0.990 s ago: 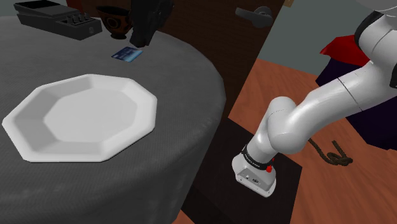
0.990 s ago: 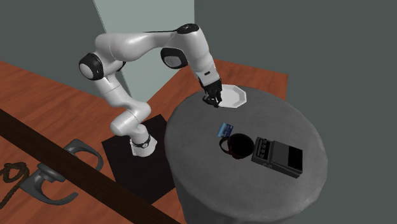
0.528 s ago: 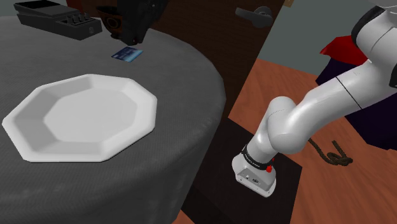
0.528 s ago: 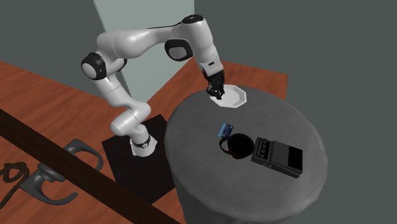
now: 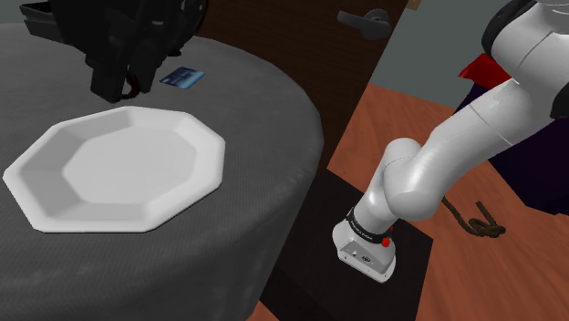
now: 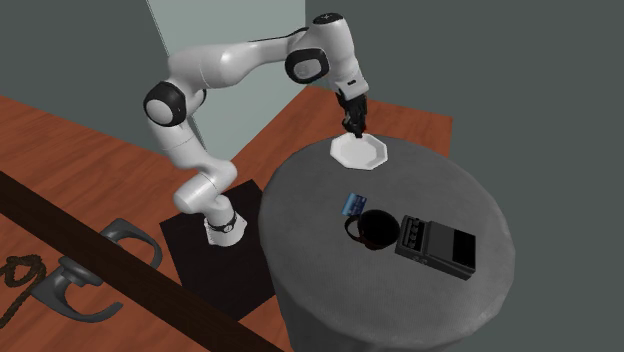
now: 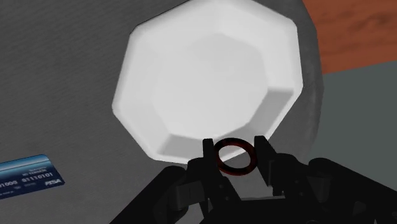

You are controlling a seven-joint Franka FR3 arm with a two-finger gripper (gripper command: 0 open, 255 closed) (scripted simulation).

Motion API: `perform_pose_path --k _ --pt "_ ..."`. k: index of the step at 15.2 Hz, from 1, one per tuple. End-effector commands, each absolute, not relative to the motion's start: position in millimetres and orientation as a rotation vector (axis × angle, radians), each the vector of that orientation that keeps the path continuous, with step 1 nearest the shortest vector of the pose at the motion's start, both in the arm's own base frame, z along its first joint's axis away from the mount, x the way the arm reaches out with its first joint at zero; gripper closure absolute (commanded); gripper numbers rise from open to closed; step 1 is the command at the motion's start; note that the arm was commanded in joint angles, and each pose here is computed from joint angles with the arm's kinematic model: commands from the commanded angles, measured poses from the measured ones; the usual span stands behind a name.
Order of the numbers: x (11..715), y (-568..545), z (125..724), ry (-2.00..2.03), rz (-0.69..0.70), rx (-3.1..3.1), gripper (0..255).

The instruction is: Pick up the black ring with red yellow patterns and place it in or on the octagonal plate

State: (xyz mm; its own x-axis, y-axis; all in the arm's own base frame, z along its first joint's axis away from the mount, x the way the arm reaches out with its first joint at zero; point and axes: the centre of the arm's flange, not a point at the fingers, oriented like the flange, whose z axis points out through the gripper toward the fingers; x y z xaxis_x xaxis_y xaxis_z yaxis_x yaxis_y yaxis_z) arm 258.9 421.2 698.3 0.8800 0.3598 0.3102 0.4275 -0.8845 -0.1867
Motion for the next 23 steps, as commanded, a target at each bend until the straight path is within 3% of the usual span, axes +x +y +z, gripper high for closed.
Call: perform_pose_path --k 1,13,21,22,23 --pt "253.1 428.8 692.0 -0.593 -0.392 -2.8 255" --pt "253.1 428.8 629.3 -0.593 -0.392 -2.8 255" --pt "253.1 428.8 629.3 -0.593 -0.392 -2.8 255" --pt "253.1 428.8 629.3 -0.593 -0.392 -2.8 0" --pt "253.1 428.8 629.3 -0.593 -0.392 -2.8 0"
